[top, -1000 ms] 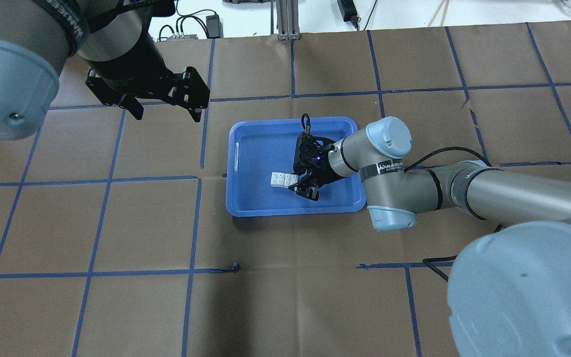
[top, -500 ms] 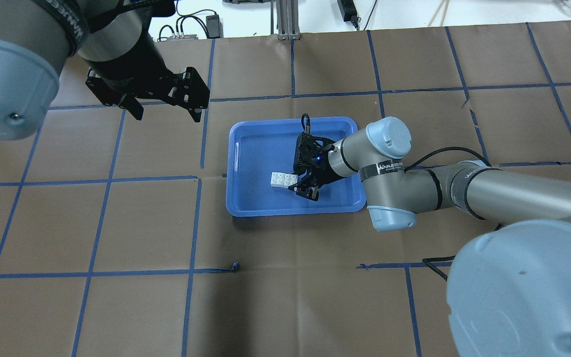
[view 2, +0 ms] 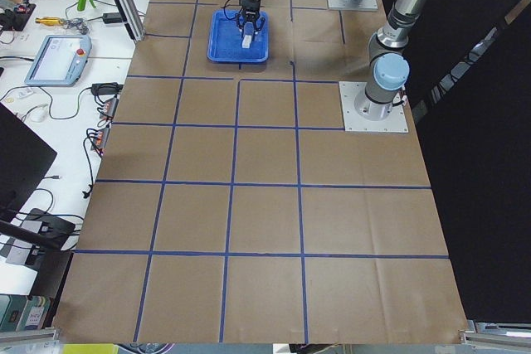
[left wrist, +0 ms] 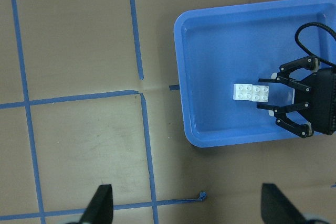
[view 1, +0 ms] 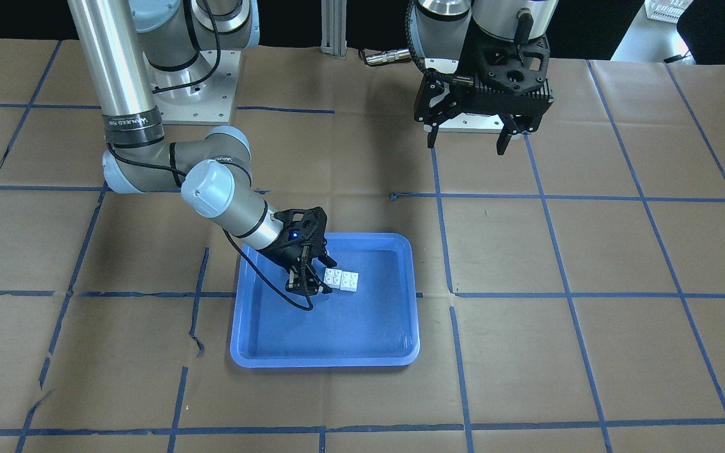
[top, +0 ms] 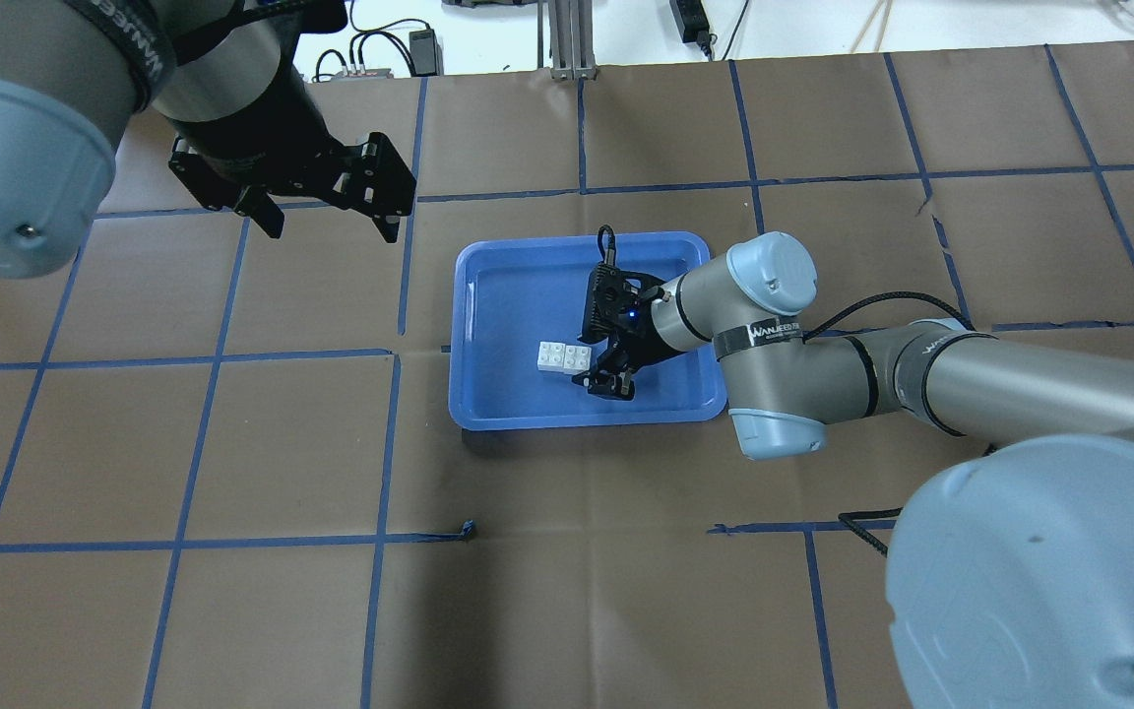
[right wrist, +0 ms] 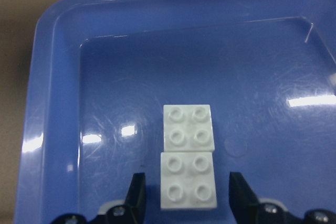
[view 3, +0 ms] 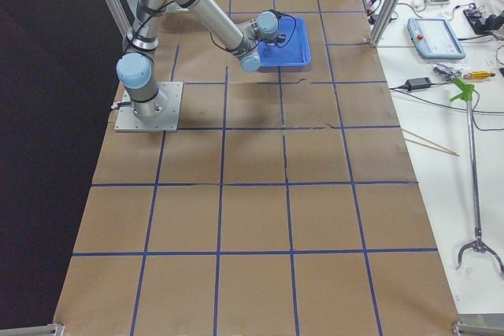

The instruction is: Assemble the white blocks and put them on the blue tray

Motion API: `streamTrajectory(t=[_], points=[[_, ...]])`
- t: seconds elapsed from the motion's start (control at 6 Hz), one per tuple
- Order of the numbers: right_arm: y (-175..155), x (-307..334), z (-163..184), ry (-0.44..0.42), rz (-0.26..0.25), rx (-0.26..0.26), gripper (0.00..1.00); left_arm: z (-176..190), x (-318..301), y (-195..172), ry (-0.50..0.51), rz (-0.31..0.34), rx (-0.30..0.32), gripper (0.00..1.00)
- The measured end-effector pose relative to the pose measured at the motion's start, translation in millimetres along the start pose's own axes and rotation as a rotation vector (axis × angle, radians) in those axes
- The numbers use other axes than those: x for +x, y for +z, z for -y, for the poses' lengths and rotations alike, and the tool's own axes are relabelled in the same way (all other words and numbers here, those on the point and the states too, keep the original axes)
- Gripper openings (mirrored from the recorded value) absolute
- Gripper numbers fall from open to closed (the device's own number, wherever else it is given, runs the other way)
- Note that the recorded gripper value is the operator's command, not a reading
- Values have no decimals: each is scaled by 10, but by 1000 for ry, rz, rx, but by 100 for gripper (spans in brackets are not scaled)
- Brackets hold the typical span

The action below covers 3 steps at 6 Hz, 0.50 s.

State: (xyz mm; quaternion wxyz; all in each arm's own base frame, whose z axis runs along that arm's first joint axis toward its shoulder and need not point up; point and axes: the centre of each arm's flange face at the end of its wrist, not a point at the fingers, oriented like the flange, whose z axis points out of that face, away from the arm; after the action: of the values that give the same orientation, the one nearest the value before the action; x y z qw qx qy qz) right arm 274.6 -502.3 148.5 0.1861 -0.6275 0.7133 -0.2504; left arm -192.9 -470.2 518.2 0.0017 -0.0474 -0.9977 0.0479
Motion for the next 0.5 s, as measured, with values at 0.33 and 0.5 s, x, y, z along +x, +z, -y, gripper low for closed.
streamTrajectory(t=[0.33,0.5], points=[[-51,76,54,-9,-19,2,100,20,-66,0,-6,3,3,99],[-178,228,164,-3,-58,-13,100,45,-129,1,-18,2,5,99]])
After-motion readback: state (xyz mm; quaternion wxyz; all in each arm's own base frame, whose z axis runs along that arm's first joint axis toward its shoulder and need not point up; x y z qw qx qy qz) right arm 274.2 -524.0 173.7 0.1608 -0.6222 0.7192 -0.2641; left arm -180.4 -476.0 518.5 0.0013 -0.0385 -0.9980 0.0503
